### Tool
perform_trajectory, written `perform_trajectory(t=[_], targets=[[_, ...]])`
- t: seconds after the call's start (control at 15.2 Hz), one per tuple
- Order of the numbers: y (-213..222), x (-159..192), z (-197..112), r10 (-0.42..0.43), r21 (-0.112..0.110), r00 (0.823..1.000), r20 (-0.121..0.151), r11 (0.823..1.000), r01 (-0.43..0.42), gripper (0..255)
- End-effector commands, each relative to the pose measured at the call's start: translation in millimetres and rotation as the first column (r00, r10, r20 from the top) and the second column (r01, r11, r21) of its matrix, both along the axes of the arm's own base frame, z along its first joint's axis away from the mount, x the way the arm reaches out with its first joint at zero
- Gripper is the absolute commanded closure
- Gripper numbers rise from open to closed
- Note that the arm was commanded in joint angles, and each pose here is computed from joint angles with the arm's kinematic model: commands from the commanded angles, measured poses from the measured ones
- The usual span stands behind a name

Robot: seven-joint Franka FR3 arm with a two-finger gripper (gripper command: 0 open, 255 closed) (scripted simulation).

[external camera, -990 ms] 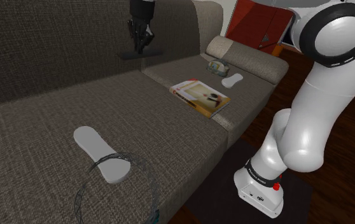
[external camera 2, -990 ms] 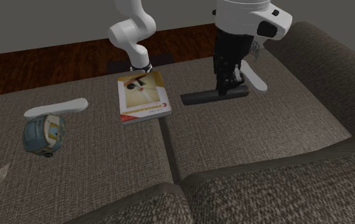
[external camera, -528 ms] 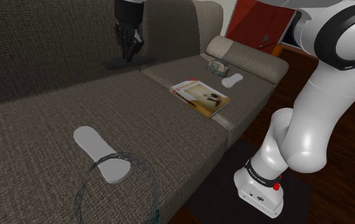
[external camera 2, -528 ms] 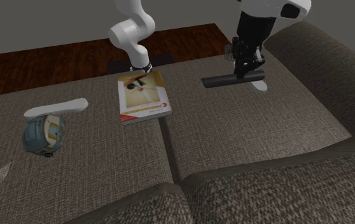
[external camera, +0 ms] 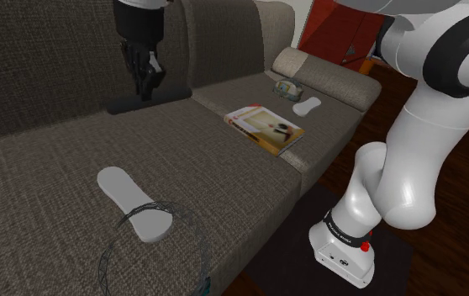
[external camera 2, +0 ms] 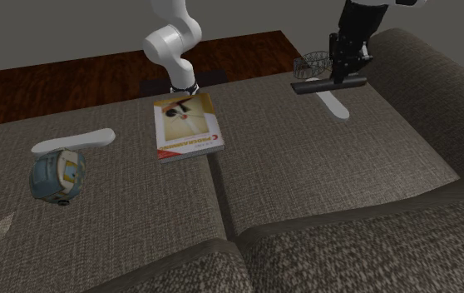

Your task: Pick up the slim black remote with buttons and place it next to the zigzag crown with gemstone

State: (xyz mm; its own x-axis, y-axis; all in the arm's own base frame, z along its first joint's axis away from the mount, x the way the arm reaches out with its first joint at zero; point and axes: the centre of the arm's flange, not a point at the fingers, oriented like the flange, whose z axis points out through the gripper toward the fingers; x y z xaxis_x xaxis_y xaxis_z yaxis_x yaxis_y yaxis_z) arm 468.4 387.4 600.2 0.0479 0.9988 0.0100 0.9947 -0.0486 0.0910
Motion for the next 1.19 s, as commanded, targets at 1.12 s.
perform_trajectory(t=[1.12], targets=[[24.1,-15.6,-80.7,-0.002,0.0,1.0,0.0,1.0,0.002,255]])
